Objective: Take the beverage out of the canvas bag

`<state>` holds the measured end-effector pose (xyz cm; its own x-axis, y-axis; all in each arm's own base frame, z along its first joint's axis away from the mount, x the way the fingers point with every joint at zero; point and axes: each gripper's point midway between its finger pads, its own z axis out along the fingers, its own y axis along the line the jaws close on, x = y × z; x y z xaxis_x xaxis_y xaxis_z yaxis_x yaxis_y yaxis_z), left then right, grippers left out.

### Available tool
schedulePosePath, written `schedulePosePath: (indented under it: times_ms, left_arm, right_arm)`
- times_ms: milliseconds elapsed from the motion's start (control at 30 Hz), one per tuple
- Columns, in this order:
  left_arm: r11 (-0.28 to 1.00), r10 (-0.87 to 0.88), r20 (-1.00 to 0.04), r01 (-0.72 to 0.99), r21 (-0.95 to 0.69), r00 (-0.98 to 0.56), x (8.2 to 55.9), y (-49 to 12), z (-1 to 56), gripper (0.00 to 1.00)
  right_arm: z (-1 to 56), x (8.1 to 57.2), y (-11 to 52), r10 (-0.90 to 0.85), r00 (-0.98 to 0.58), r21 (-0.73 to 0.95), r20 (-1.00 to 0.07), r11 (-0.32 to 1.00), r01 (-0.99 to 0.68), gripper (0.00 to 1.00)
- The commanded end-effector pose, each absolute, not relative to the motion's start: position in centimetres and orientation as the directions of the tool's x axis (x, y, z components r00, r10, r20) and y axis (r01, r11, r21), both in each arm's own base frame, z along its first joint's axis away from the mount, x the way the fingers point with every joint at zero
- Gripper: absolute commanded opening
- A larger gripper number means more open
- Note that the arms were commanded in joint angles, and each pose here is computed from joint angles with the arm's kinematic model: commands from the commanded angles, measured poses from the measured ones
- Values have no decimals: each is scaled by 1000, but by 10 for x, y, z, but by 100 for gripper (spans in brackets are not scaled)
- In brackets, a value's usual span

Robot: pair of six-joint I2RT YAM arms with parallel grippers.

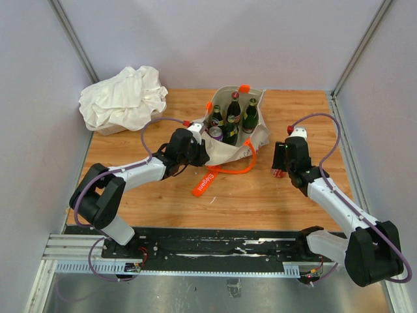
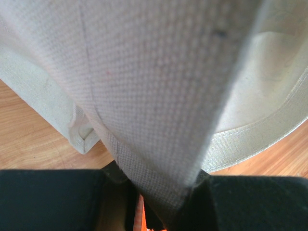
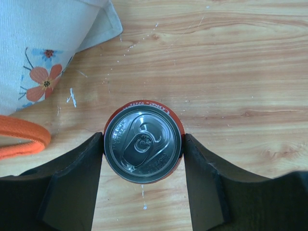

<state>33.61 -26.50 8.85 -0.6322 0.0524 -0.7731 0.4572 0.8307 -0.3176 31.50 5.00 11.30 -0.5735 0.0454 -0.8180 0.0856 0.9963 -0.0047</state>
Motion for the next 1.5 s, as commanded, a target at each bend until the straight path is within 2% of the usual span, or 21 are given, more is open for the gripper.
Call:
schedulePosePath:
  times_ms: [0, 67, 200, 233, 433, 600, 800, 1000, 1200, 1333, 1467]
  left_arm:
    - [839, 141, -703, 461, -289, -698, 313, -254, 57, 4]
    - [840, 145, -701, 462, -286, -698, 313, -254, 56, 4]
    - [838, 151, -701, 467, -283, -697, 313, -255, 56, 4]
    - [838, 152, -702, 467, -283, -696, 314, -255, 56, 4]
    - [830, 151, -706, 476, -289, -692, 314, -257, 60, 4]
    - [829, 153, -713, 481, -285, -685, 316, -258, 62, 4]
    - [825, 148, -716, 485, -291, -683, 316, -260, 64, 4]
    - [824, 157, -715, 490, -286, -681, 317, -260, 65, 4]
    - [826, 145, -716, 482, -292, -683, 316, -260, 66, 4]
    - [825, 133, -714, 476, -304, -687, 316, -261, 66, 4]
    - [824, 129, -716, 476, -308, -686, 317, -262, 67, 4]
  right_arm:
    - [113, 322, 39, 100, -524, 13, -846, 986, 167, 1]
    - [107, 319, 37, 109, -531, 11, -841, 983, 184, 5]
    - [110, 315, 33, 128, -528, 16, -840, 977, 211, 54]
    - [116, 316, 32, 129, -518, 16, -846, 976, 217, 61]
    - [170, 326, 36, 94, -442, 18, -892, 985, 172, 69]
    - [208, 334, 40, 67, -387, 10, -920, 989, 148, 80]
    - [206, 338, 43, 54, -399, -2, -915, 990, 139, 80]
    - [249, 349, 100, -105, -332, -87, -938, 994, -68, 75]
    - [305, 362, 179, -205, -229, -128, -952, 941, -312, 72]
    - [307, 382, 210, -223, -211, -131, -952, 917, -376, 69]
    - [293, 406, 224, -248, -220, -154, -943, 916, -372, 60]
